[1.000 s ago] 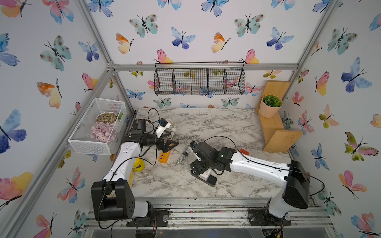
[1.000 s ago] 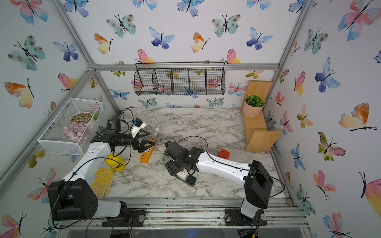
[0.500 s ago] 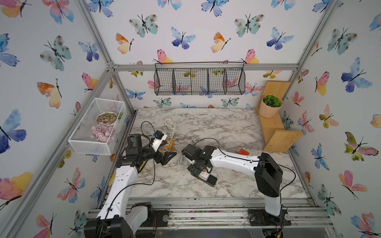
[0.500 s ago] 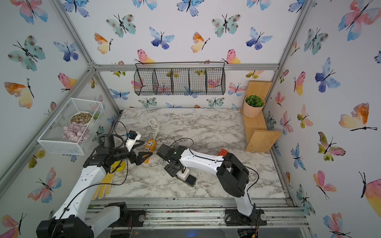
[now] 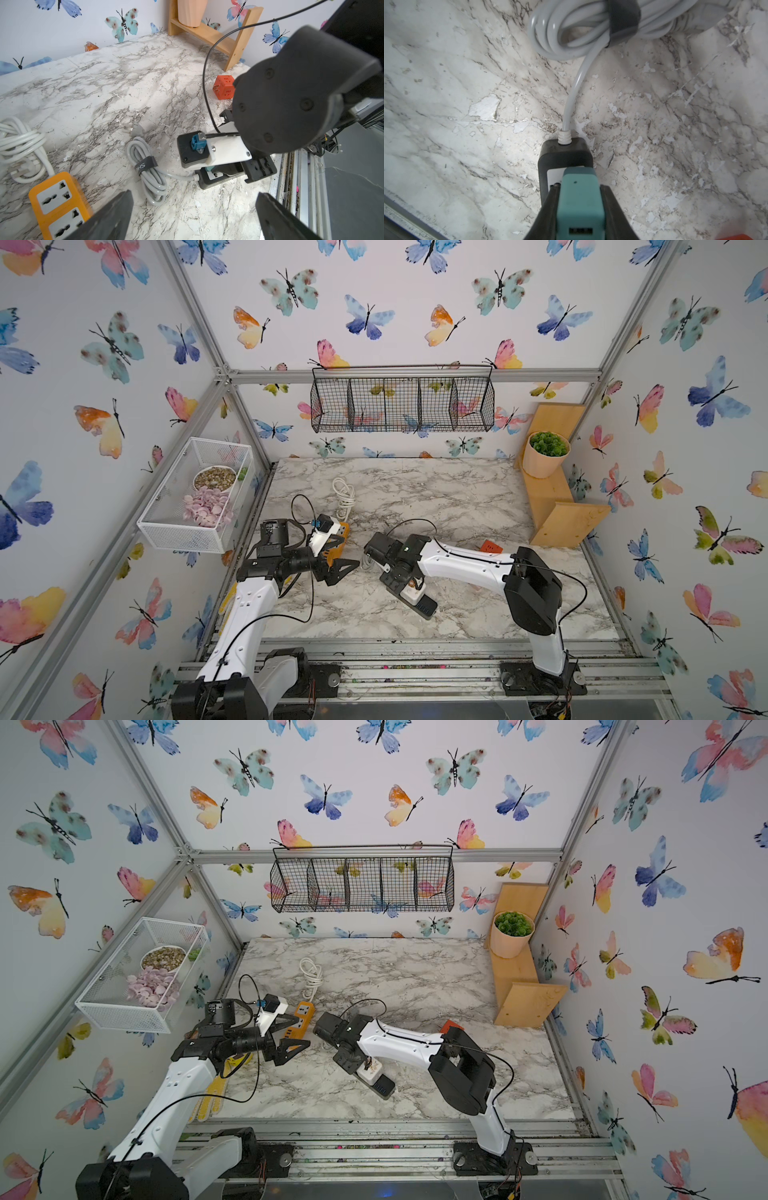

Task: Pull the plug off the socket
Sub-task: Remove the plug from the socket, then place the plug at the center of the board.

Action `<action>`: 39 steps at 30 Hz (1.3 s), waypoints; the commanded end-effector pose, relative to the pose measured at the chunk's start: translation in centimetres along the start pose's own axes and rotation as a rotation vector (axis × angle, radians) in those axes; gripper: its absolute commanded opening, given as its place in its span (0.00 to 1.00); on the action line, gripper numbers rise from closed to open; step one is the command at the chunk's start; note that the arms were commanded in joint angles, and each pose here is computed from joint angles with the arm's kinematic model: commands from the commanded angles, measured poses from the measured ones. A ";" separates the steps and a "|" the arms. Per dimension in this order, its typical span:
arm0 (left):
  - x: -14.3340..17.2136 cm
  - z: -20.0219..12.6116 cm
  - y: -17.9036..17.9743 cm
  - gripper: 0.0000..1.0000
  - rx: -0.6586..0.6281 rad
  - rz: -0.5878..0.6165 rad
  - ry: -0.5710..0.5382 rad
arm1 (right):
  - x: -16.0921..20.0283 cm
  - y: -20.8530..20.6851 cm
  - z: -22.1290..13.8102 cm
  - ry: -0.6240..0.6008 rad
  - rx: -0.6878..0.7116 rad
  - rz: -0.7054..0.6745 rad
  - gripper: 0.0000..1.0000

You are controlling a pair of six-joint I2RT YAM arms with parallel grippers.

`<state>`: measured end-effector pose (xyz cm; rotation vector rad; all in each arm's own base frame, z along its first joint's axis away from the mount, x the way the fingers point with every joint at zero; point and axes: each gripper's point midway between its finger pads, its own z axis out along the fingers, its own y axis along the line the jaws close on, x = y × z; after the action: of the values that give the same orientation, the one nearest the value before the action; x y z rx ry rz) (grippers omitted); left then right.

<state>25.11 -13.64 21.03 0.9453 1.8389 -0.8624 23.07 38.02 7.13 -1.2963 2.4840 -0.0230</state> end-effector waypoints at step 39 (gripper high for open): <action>0.5 0.0 -3.0 0.96 0.110 -0.006 0.030 | 2.7 -17.8 -6.7 -0.490 -0.276 0.889 0.01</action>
<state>24.15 -14.19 20.80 0.9934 1.8533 -0.8889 32.47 24.46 13.92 -0.2785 2.5242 0.5487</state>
